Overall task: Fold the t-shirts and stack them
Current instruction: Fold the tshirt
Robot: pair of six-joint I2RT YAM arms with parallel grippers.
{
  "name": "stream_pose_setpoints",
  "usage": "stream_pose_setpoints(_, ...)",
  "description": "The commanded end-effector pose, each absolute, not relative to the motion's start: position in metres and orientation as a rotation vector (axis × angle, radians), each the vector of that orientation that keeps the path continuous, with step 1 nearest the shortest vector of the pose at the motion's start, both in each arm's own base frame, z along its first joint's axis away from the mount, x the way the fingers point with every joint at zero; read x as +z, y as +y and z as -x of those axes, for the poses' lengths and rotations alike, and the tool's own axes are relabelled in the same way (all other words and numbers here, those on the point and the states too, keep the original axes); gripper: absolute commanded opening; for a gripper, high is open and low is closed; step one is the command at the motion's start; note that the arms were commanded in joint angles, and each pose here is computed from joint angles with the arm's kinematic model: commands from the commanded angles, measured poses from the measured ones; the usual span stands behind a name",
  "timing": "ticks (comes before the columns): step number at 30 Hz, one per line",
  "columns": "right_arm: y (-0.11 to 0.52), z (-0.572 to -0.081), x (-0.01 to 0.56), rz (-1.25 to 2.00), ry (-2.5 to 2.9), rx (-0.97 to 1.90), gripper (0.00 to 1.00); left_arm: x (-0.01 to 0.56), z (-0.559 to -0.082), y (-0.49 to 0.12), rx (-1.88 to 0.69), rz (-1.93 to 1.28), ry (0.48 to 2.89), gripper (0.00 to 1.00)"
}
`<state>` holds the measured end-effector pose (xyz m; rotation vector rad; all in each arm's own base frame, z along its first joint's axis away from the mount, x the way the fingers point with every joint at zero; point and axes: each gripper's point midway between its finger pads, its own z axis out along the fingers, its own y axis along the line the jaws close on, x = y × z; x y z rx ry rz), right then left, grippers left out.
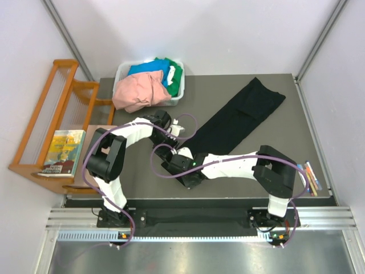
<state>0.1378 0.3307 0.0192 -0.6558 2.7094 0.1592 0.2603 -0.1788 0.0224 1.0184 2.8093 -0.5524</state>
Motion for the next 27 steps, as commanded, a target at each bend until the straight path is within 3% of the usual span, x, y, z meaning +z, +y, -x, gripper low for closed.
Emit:
stream_pose_setpoints(1, 0.328, -0.121, 0.018, 0.677, 2.737, 0.185, 0.03, 0.019, -0.256, -0.179, -0.575, -1.036, 2.827, 0.53)
stream_pose_setpoints(7, 0.328, -0.121, 0.016, 0.682, 2.738, 0.174, 0.02, 0.014, -0.239, -0.178, -0.621, -1.056, 2.867, 0.56)
stream_pose_setpoints(19, 0.324, -0.121, 0.015, 0.668, 2.743, 0.163, 0.00, 0.017, -0.218, -0.170, -0.624, -1.129, 2.901, 0.16)
stream_pose_setpoints(27, 0.322, -0.116, 0.027, 0.666, 2.748, 0.191, 0.00, 0.032, -0.233, -0.169, -0.562, -1.130, 2.862, 0.09)
